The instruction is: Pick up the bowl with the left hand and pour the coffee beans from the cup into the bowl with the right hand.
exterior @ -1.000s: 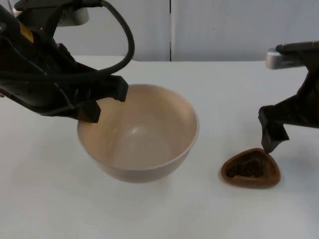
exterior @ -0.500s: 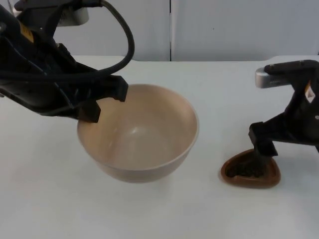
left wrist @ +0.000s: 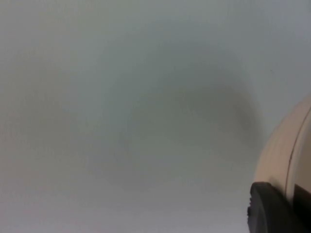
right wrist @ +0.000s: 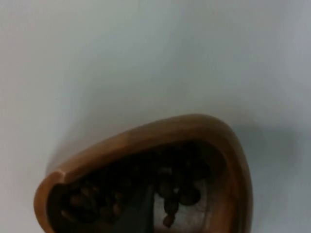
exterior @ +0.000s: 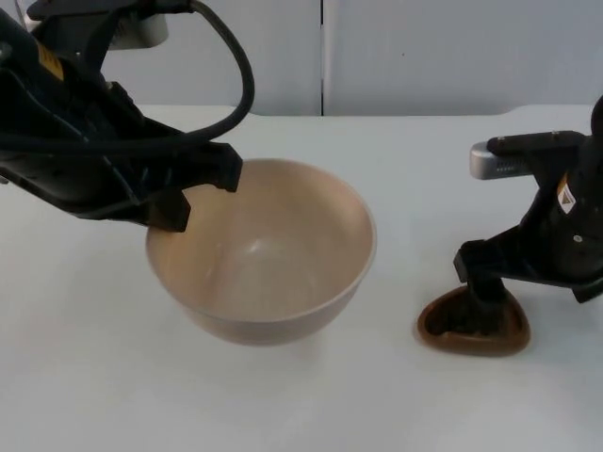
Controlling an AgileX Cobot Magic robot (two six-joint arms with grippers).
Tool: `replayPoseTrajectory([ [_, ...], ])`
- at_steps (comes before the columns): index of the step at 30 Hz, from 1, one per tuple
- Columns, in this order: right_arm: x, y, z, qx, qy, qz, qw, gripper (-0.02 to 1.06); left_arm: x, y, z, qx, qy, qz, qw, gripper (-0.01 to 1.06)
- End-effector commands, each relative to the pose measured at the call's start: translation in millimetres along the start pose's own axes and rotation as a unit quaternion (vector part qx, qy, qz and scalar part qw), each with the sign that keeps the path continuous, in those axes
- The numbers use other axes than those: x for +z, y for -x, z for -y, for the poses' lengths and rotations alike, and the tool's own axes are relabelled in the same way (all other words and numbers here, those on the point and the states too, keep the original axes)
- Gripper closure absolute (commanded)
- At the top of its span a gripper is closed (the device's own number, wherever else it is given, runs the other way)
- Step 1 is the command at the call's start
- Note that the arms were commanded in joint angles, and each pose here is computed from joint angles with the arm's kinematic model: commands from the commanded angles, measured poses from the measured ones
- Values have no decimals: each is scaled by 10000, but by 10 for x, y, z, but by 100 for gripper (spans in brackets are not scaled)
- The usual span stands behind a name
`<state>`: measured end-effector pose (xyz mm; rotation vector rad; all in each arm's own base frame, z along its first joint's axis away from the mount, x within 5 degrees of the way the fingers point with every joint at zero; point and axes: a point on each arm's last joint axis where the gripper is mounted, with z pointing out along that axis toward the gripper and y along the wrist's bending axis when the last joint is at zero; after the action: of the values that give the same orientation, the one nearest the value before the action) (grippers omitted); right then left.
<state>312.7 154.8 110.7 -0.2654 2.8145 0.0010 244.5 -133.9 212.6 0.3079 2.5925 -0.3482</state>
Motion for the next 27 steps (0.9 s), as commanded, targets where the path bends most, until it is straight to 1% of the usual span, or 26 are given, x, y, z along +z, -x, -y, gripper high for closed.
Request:
replayPoseTrajectory([
  [1,-2,4,-24,-56,16,53,10000,20,-20,7,-3,-51,-28,93,9999,105],
  [2,-2,4,-24,-57,15,53,10000,23,-20,7,-3,-51,-28,93,9999,105],
  [4,-2,4,-23,-65,12,55,10000,24,-20,7,-3,-51,-28,93,9999,105],
  [22,3,9,-26,-139,26,83,9999,24,-20,7,-3,-51,-28,93,9999,105],
  [27,33,2,-29,-145,28,64,9999,27,-20,7,-3,-51,-28,93,9999,105],
])
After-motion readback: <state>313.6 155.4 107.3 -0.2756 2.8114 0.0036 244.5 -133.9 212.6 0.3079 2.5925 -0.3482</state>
